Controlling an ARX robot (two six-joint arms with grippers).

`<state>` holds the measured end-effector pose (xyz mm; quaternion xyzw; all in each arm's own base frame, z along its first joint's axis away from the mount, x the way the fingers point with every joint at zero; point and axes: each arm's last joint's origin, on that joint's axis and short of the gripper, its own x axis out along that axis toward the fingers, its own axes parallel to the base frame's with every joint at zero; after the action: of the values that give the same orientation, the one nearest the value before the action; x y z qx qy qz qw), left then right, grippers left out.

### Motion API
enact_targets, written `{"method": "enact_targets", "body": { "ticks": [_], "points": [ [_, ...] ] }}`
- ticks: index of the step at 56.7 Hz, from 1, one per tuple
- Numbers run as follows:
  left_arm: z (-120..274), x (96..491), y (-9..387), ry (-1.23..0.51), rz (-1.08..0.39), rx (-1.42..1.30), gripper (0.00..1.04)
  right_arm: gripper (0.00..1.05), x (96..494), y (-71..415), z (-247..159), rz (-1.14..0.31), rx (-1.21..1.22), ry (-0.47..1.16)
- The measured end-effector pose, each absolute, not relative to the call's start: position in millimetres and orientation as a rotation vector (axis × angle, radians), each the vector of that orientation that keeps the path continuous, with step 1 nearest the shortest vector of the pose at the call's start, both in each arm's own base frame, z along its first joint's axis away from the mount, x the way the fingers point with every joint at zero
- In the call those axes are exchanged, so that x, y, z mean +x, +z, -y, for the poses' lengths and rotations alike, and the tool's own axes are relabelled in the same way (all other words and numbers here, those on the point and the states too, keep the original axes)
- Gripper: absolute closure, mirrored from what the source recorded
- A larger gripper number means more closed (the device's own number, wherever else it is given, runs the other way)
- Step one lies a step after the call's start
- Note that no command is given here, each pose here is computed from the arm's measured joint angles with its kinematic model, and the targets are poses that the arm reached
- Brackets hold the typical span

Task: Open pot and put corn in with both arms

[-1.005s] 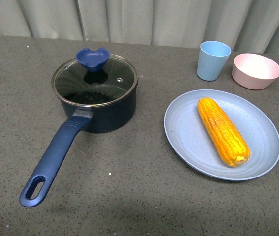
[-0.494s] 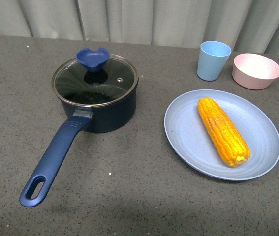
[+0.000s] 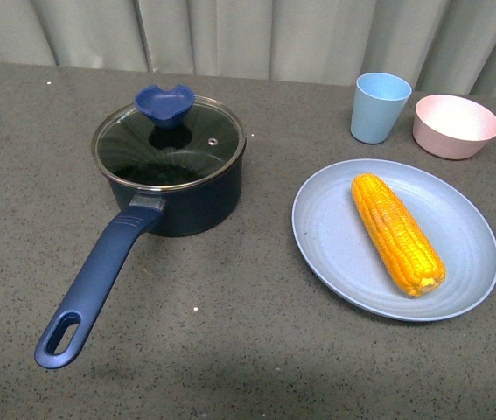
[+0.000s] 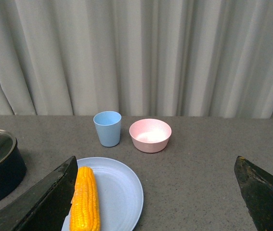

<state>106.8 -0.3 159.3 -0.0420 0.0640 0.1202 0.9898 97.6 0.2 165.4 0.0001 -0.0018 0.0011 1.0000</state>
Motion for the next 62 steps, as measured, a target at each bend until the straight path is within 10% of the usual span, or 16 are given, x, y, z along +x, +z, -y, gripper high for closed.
{"method": "enact_targets", "body": {
  "ticks": [62],
  "points": [
    [100,348,121,-0.210,-0.275,-0.112,0.07,0.09,98,165,0,0.004,0.000,0.003]
  ]
}}
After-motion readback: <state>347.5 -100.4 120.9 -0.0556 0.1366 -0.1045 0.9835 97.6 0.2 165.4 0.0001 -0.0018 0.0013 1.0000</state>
